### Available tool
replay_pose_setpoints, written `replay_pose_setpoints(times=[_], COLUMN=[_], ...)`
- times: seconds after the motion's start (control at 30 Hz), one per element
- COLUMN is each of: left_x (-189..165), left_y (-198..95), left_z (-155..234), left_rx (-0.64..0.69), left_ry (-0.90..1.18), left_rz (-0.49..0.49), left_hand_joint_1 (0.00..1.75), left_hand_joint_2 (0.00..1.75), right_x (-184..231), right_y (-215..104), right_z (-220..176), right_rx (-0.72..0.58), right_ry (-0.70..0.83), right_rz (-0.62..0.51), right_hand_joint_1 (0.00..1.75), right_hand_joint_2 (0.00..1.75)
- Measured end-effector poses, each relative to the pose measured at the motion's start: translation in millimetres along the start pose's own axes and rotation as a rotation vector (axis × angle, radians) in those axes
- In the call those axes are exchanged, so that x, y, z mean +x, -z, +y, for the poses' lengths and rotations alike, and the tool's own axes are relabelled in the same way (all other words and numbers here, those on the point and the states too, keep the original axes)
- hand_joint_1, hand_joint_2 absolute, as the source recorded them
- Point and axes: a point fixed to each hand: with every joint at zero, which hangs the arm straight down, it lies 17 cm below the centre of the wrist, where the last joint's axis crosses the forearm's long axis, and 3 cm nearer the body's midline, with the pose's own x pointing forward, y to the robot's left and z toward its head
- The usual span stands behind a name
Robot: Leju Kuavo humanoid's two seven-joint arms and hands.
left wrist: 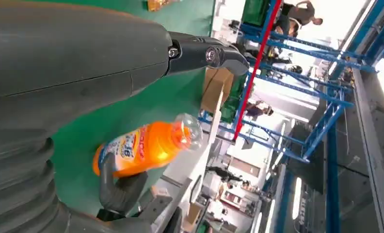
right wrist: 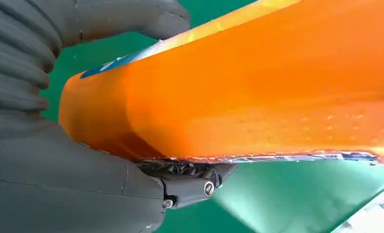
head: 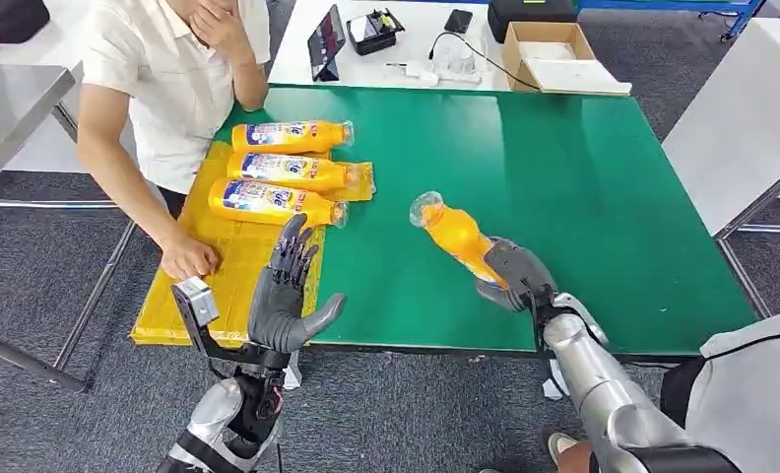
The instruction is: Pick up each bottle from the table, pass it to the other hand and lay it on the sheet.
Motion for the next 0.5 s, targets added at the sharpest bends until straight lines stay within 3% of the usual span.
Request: replay_pose_setpoints(times=[0.2, 0.5], left_x=[-2.3, -36.0], left_y=[-10.0, -27.3], left_z=[4.7, -19.2], left_rx=[0.041, -0.01], left_ry=[0.025, -0.005], left_rz=[0.002, 0.14], left_hand_joint_1=[0.0, 0.0], left_hand_joint_2=[1.75, 1.75], right_x=[35.0, 84.2], right_y=[-0.3, -2.9], right_z=[1.7, 37.4], right_rx=[-0.107, -0.152], right_ry=[0.103, -0.018], right_rz=[-0.117, -0.213], right_hand_joint_1=[1.75, 1.75], right_hand_joint_2=[1.75, 1.75])
